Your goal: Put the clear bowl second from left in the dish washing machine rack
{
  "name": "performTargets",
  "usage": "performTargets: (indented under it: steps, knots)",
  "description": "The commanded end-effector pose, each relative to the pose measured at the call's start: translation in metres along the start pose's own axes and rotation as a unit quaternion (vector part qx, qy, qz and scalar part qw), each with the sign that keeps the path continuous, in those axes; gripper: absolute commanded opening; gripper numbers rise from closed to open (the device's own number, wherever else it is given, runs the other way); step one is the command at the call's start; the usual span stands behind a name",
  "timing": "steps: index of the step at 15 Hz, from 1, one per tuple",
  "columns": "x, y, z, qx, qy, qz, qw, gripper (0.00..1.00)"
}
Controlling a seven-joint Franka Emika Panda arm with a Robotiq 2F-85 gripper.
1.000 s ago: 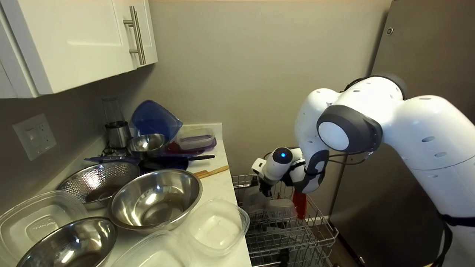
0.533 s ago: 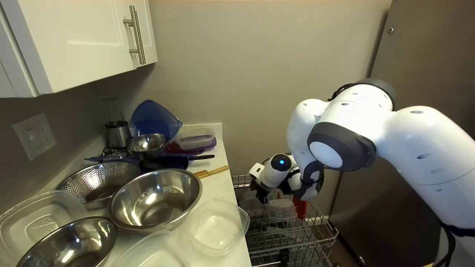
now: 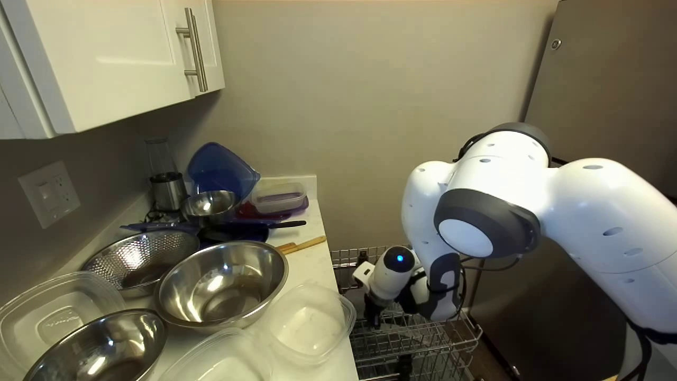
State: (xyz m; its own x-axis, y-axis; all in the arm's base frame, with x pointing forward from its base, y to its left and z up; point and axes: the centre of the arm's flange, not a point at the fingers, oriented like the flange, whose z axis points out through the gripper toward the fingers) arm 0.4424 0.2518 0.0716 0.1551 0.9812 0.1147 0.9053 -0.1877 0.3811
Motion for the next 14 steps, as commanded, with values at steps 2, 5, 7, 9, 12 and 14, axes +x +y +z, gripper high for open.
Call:
performTargets:
  steps: [2, 5, 7, 9, 12, 14]
  knots:
    - [-0.018, -0.055, 0.008, 0.055, -0.02, 0.031, 0.9978, 0.01]
    - [-0.023, -0.071, 0.009, 0.072, -0.024, 0.042, 0.9962, 0.01]
    - [-0.025, -0.071, 0.008, 0.074, -0.024, 0.052, 0.9956, 0.28]
    - [-0.019, -0.062, 0.014, 0.061, -0.026, 0.033, 0.9973, 0.4]
    - [-0.018, -0.057, 0.015, 0.057, -0.024, 0.034, 0.9975, 0.35]
    - [-0.016, -0.056, 0.015, 0.056, -0.023, 0.034, 0.9976, 0.4]
